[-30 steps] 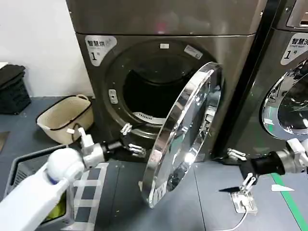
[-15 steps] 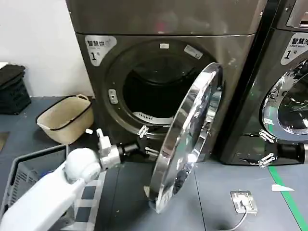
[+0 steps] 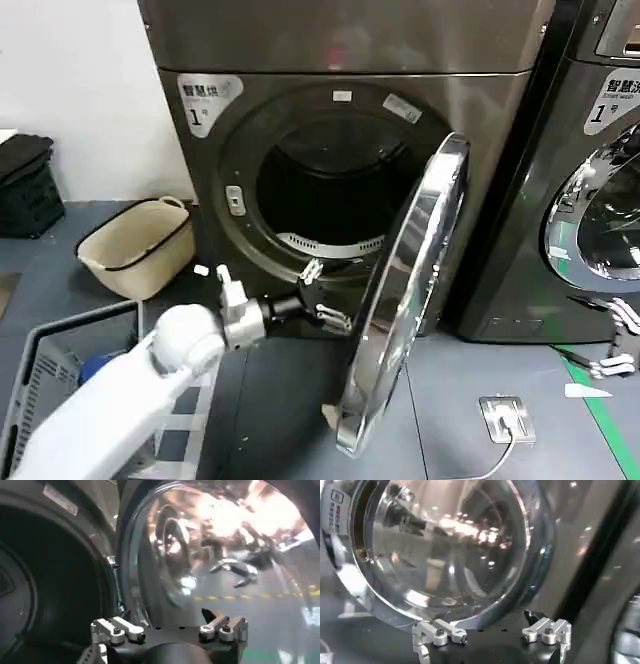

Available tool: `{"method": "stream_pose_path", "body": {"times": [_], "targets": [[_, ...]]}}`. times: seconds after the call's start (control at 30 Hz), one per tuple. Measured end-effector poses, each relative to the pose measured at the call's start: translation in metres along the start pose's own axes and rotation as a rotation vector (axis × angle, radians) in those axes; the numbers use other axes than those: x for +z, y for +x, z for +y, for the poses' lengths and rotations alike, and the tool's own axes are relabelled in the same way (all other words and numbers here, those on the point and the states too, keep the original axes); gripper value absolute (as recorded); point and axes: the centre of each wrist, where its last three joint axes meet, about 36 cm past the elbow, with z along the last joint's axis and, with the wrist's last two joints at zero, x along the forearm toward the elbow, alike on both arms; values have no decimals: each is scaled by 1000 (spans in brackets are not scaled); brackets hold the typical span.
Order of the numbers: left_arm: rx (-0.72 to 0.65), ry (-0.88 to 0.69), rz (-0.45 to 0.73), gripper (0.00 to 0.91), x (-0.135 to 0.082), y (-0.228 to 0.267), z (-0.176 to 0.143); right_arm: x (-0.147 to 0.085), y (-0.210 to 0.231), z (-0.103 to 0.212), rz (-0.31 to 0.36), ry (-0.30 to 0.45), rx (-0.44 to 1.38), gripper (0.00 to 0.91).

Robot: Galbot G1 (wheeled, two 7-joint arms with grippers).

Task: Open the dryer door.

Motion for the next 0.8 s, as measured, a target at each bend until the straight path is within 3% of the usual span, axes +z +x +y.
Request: {"method": "stream_pose_path", "body": {"times": [0.53,0.8], "targets": [[49,-52,-34,907,4,-65,4,-17,153,84,89,55,500,907],[61,-66,-56,907,2,-98,5,-28,209,120,196,131,724,907]]}}
